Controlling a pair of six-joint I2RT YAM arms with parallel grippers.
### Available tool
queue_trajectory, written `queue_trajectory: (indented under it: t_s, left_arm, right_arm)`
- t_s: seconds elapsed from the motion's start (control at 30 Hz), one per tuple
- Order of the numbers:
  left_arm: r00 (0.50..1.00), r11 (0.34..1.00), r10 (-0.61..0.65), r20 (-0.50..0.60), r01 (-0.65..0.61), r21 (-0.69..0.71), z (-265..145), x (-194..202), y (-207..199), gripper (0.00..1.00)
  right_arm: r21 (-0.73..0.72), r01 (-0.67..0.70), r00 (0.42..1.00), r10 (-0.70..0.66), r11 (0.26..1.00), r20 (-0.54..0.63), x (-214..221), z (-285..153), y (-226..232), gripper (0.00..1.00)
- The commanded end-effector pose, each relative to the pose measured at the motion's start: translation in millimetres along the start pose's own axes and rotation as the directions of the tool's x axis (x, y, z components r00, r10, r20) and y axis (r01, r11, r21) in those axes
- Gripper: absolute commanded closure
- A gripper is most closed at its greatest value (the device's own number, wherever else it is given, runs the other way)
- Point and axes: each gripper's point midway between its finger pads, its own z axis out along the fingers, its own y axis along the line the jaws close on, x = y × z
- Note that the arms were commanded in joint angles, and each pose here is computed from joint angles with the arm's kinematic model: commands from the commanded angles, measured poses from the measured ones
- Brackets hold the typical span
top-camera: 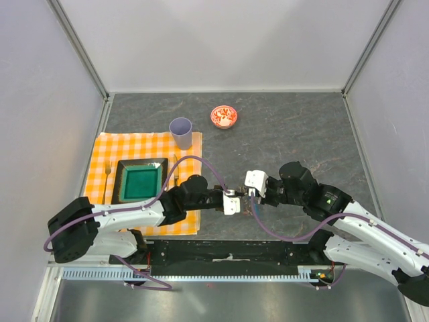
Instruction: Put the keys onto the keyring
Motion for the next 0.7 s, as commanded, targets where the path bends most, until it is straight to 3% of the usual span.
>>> queue_trajectory:
  t_s: [0.0, 0.67]
  left_arm:
    - [0.995, 0.999, 0.033, 0.091, -0.030, -0.025, 4.9, -25.5, 13.0, 0.98]
    - [0.995, 0.999, 0.025, 0.091, -0.022, -0.034, 4.1, -27.9, 15.7, 0.98]
  right_arm:
    - [0.014, 0.038, 0.998, -0.039, 0.999, 0.050, -16.4, -3.0, -5.7, 1.00]
    - [-0.044, 0.040, 0.999, -0.039, 0.998, 0.034, -9.6, -1.3, 6.7, 1.00]
